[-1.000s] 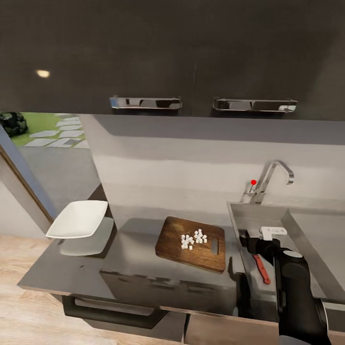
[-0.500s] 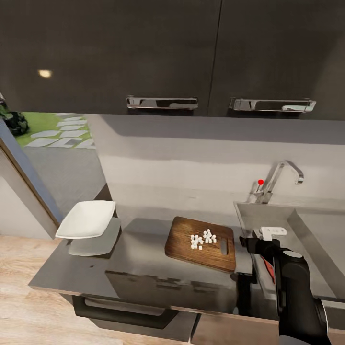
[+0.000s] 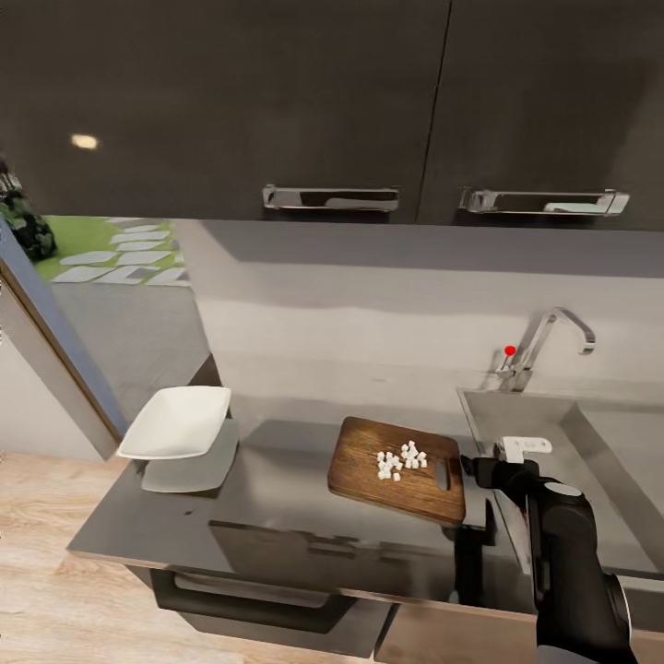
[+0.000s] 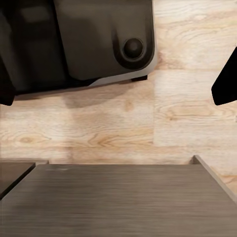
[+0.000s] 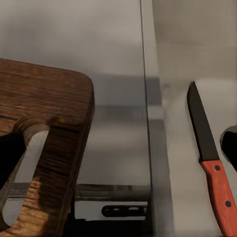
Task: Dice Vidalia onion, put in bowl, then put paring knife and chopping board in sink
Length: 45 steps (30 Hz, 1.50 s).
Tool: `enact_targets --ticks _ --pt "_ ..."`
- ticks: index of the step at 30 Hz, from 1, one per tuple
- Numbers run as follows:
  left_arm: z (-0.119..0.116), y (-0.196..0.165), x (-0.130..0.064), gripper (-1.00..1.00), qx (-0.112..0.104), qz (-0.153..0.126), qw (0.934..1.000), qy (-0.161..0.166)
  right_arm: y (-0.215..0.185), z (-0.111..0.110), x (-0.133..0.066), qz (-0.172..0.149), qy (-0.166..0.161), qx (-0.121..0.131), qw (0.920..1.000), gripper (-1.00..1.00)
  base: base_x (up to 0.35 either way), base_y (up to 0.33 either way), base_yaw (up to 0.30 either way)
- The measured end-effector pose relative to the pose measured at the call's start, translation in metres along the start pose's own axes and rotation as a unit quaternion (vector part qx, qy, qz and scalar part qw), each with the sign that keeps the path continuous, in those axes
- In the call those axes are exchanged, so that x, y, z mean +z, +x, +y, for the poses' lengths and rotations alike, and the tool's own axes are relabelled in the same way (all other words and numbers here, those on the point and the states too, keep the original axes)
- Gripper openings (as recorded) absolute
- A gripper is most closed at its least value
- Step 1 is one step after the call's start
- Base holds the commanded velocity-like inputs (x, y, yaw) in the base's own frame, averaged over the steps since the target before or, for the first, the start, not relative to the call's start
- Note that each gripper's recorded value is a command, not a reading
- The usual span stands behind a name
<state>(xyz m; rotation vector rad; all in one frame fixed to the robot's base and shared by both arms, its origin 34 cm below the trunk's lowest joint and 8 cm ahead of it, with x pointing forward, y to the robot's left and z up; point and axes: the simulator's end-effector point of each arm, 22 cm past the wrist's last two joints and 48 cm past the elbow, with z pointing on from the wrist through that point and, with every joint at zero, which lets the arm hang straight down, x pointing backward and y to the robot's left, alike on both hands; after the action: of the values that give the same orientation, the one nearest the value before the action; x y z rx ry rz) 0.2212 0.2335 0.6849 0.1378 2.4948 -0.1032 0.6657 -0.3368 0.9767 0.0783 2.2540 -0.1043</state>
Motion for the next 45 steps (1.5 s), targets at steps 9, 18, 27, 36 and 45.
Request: enact_targets --ticks 9,18,27,36,45 --pt "0.000 0.000 0.000 1.00 0.000 0.000 1.0000 0.000 0.000 0.001 0.000 0.000 -0.001 0.000 1.0000 1.00 0.000 0.021 0.000" --pt "0.000 0.002 -0.001 1.00 0.000 0.004 1.0000 0.000 0.003 0.001 0.002 0.004 -0.001 0.001 1.0000 1.00 0.000 0.001 0.000" --pt "-0.001 0.007 -0.002 1.00 -0.001 0.011 0.9999 0.001 0.009 0.001 0.007 0.011 -0.001 0.000 0.9999 1.00 0.000 0.042 0.000" --pt "-0.001 0.012 -0.004 1.00 -0.002 0.018 0.9998 0.001 0.016 0.002 0.011 0.018 -0.001 0.000 0.9998 1.00 0.000 0.000 0.000" --pt "-0.002 0.016 -0.005 1.00 -0.003 0.025 0.9997 0.002 0.023 0.002 0.016 0.025 -0.001 -0.001 0.9997 1.00 0.000 0.001 0.000"
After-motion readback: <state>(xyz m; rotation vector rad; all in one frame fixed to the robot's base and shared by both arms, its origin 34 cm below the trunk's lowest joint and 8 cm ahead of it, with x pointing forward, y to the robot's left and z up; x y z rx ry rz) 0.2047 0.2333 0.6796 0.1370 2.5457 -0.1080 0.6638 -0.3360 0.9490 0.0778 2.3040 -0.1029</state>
